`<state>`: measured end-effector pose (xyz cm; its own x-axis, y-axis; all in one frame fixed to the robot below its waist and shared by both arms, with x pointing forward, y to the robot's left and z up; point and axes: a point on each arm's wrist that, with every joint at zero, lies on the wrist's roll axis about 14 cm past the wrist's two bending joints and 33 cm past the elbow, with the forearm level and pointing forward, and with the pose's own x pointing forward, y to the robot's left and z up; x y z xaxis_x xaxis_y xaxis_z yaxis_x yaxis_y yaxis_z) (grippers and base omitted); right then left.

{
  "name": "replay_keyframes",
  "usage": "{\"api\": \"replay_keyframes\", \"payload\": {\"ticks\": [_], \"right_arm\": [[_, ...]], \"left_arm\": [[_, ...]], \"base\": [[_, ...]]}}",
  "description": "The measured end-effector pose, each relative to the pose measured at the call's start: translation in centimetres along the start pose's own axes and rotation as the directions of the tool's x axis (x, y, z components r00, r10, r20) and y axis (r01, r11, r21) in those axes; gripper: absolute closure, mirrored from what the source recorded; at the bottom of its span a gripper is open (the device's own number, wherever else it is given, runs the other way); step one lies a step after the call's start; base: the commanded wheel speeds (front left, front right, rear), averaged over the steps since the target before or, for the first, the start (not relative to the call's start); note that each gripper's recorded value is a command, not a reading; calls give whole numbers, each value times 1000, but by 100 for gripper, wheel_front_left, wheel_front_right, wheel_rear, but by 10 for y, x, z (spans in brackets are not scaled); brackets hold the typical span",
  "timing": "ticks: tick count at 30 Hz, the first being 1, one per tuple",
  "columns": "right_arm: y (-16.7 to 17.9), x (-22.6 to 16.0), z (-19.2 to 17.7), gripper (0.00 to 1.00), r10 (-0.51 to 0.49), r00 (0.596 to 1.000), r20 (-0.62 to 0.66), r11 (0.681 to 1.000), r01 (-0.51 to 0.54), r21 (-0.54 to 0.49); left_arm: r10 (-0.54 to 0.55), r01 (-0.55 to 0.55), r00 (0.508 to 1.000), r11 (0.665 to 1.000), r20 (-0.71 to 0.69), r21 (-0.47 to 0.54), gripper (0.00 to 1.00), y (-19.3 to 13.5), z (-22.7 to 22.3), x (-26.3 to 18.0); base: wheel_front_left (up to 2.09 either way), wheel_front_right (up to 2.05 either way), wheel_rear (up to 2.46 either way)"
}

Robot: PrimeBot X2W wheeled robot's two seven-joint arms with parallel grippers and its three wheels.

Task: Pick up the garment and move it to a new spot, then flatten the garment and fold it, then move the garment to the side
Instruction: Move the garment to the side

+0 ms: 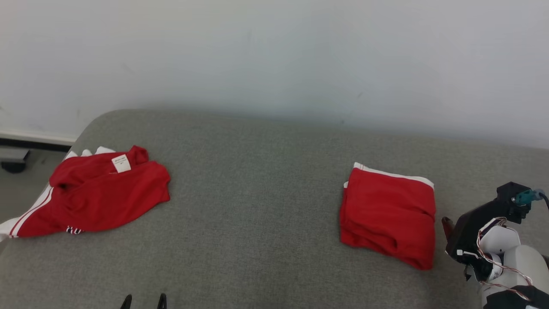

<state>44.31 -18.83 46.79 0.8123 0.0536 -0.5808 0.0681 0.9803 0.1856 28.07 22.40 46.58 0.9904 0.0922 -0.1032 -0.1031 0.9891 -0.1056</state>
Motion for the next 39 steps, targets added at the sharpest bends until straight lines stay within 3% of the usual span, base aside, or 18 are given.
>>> {"api": "replay_keyframes", "payload": {"ticks": [12, 13, 14, 15, 16, 17, 23, 27, 33, 39], "right_arm": [[30, 66, -50, 0, 9, 973, -230, 1000, -13, -15], [31, 69, -53, 7, 12, 970, -244, 1000, -16, -14], [33, 70, -55, 27, 14, 967, -256, 1000, -19, -16], [32, 71, -57, 62, 8, 964, -265, 1000, -16, -25], [30, 71, -60, 85, 3, 962, -272, 999, -12, -32], [29, 71, -60, 100, -1, 963, -270, 999, -9, -38], [16, 65, -54, 100, -44, 972, -232, 992, 16, -123], [-9, 59, -49, 100, -108, 971, -213, 966, 52, -254], [-86, 38, -37, 100, -263, 952, -154, 890, 178, -419], [-161, 10, -12, 100, -390, 920, -41, 797, 315, -515]], "left_arm": [[94, -93, 994, 995, -51, 22, 0, 29, -11, 2], [91, -89, 994, 996, -57, 22, 0, 29, -13, 2], [88, -87, 994, 996, -64, 22, 0, 28, -15, 2], [86, -84, 994, 996, -67, 23, 0, 28, -16, 3], [79, -78, 995, 997, -68, 23, 0, 26, -16, 5], [72, -71, 996, 997, -60, 23, 0, 24, -14, 7], [25, -25, 999, 1000, -38, 17, 0, 13, -9, 21], [-5, 5, 1000, 1000, 3, 7, 0, 5, 3, 37], [-81, 81, 994, 997, 78, 8, 0, -18, 25, 66], [-242, 239, 954, 970, 177, 43, 0, -71, 58, 97]], "base": [[0, 0, 0], [0, 0, 0], [0, 0, 0], [0, 0, 0], [0, 0, 0], [0, 0, 0], [0, 0, 0], [0, 0, 0], [0, 0, 0], [0, 0, 0]]}}
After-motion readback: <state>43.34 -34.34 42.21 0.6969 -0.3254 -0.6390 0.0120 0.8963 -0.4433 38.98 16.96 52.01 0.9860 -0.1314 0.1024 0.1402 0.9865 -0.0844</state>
